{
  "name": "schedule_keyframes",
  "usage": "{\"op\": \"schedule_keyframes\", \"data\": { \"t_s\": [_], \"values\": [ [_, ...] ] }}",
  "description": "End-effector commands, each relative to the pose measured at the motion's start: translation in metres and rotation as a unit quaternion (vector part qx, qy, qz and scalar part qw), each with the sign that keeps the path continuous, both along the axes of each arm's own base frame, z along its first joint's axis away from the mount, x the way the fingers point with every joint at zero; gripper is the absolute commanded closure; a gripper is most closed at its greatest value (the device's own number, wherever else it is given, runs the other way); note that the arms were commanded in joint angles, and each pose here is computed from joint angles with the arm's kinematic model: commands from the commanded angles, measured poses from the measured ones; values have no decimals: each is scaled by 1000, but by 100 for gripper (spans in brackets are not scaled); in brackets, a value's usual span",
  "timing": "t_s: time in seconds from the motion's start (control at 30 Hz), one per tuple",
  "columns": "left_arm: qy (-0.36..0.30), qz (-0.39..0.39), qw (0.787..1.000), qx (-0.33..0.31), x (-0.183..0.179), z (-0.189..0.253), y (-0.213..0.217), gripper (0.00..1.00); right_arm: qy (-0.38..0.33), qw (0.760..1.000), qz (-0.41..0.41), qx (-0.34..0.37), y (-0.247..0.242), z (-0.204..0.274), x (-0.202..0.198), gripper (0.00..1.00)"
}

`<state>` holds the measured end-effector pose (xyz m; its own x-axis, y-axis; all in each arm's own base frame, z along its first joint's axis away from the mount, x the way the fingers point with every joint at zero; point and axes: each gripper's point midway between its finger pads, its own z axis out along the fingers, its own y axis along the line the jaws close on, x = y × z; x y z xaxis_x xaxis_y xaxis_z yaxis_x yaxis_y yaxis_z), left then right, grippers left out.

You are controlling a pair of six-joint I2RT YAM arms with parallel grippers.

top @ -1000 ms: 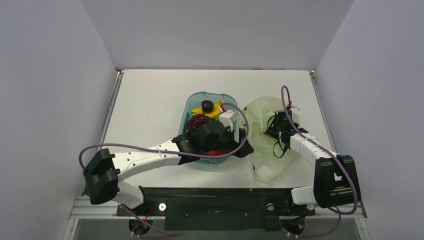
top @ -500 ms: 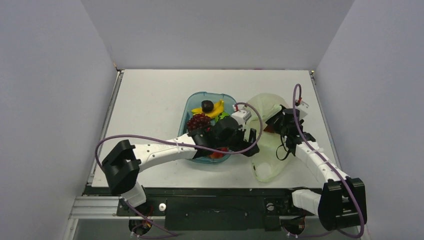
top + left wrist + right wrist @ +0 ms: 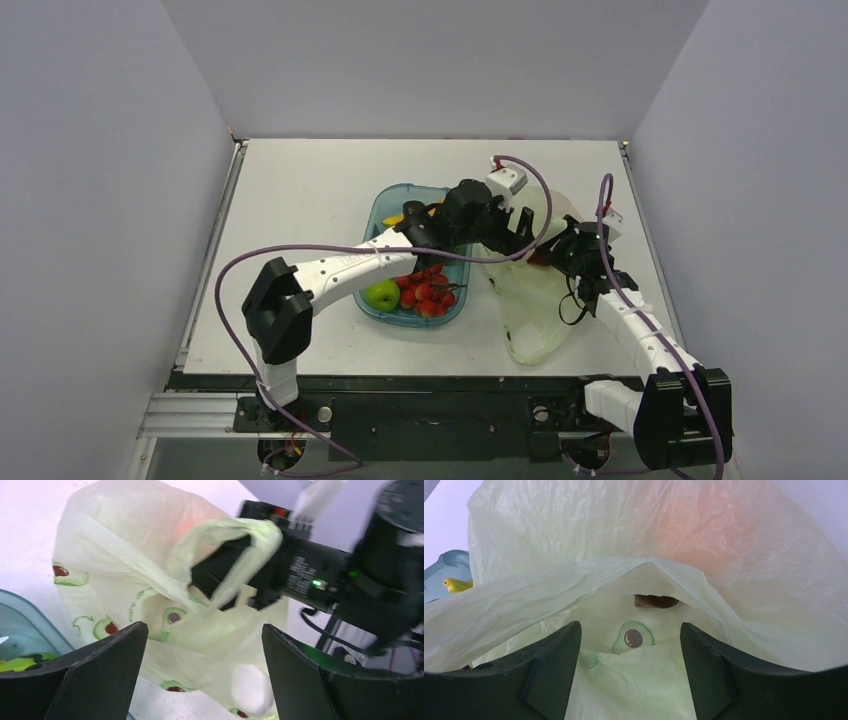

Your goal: Take the fake fruits out of the plastic bag

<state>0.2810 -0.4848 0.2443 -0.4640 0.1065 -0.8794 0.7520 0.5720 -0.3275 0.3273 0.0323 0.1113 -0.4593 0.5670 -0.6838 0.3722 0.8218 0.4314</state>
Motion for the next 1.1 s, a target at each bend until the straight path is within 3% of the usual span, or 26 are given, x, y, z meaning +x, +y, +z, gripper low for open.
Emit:
{"op": "schedule_keyframes", "data": {
  "t_s": [0.0,0.5,0.73,1.07],
  "values": [
    [-10,-3,999,-47,36,20,-8,19,-15,999,6,30,4,5,-1,32],
    [43,-136,980,-142,25,20,-71,41,-20,998,12,50,10,8,0,33],
    [46,-135,978,-153,16,21,-61,21,-25,998,7,49,5,11,-3,34],
    [16,-124,983,-137,1,27,-34,15,-21,998,6,53,5,8,-6,34]
  ]
}}
